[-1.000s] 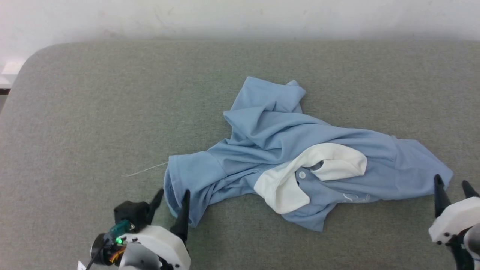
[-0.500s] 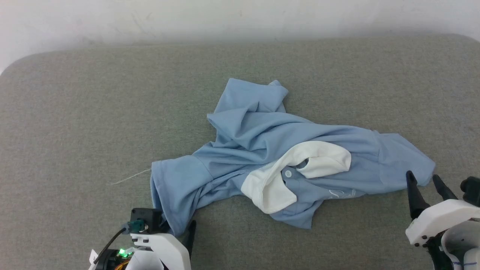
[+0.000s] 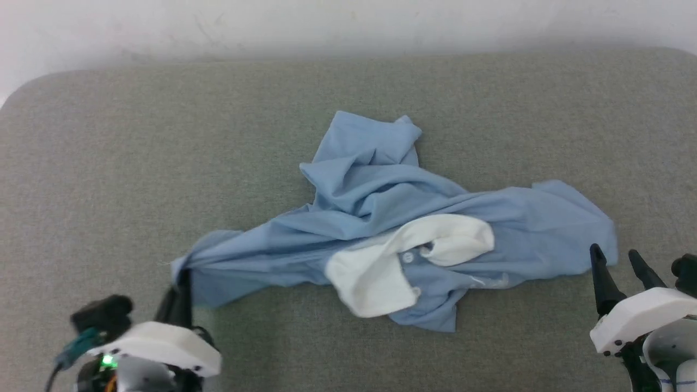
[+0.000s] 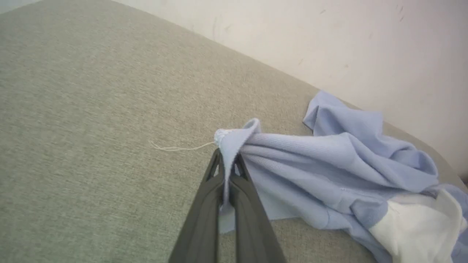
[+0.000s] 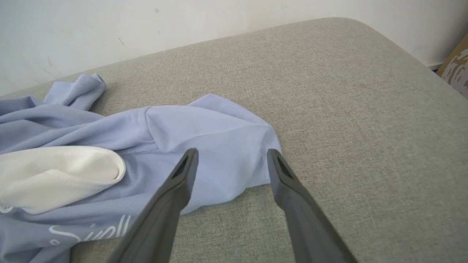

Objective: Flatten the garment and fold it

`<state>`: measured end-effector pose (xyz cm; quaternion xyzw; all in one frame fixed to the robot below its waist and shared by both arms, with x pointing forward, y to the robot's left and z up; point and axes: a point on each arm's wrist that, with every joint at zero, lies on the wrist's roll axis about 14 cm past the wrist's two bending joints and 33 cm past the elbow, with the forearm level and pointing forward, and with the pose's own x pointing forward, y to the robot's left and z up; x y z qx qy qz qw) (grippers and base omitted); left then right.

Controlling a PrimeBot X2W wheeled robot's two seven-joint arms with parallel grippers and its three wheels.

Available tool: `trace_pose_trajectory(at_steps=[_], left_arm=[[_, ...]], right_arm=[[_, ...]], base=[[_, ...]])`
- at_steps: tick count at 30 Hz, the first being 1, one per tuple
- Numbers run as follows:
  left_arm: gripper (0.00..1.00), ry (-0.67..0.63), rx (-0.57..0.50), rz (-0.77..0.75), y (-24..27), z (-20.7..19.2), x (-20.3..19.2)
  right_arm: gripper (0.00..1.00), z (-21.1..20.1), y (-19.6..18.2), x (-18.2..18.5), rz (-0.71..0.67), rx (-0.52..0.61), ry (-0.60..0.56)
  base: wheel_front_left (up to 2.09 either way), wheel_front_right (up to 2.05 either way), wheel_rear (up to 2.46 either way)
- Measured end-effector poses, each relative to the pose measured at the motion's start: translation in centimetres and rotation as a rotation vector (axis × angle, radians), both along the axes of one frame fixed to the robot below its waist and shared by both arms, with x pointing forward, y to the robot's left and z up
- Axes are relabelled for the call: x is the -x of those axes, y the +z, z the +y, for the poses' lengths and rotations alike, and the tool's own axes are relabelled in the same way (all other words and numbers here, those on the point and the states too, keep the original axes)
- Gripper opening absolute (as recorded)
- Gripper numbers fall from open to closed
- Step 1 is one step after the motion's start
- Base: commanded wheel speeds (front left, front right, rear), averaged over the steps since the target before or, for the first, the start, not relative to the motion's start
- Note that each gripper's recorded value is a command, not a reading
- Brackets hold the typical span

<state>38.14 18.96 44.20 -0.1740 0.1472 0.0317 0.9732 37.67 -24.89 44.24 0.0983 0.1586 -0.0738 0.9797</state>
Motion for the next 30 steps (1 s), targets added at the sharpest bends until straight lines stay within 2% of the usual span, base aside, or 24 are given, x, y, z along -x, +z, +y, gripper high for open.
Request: trace_pose_trajectory(at_steps=[3, 7, 15, 20, 24, 30], left_arm=[[0.0, 0.09, 0.016, -0.076, 1.4, 2.4, 0.0], [0.0, 0.144, 0.027, -0.084, 1.6, 3.9, 0.7], [0.0, 0.167, 0.045, -0.046, 0.5, 4.1, 1.9], [0.0, 0.157, 0.052, -0.02, -0.4, 3.5, 1.6], [0.0, 0.153, 0.051, -0.011, -0.8, 3.4, 1.0], [0.0, 0.163, 0.047, 0.003, -1.3, 3.7, 0.8]], right_arm=[[1.0, 0.1, 0.4, -0.1, -0.011, 0.001, 0.003], [1.0, 0.2, 0.8, -0.3, -0.019, 0.008, 0.009], [1.0, 0.3, 1.4, -1.3, -0.033, 0.086, 0.029], [1.0, 1.0, 1.2, -4.5, -0.02, 0.1, 0.051], [1.0, 1.0, -1.0, -6.6, 0.102, 0.072, 0.056], [1.0, 1.2, -5.8, -6.8, 0.384, 0.029, 0.069]], base=[[0.0, 0.0, 0.0], [0.0, 0.0, 0.0], [0.0, 0.0, 0.0], [0.0, 0.0, 0.0], [0.0, 0.0, 0.0], [0.0, 0.0, 0.0]])
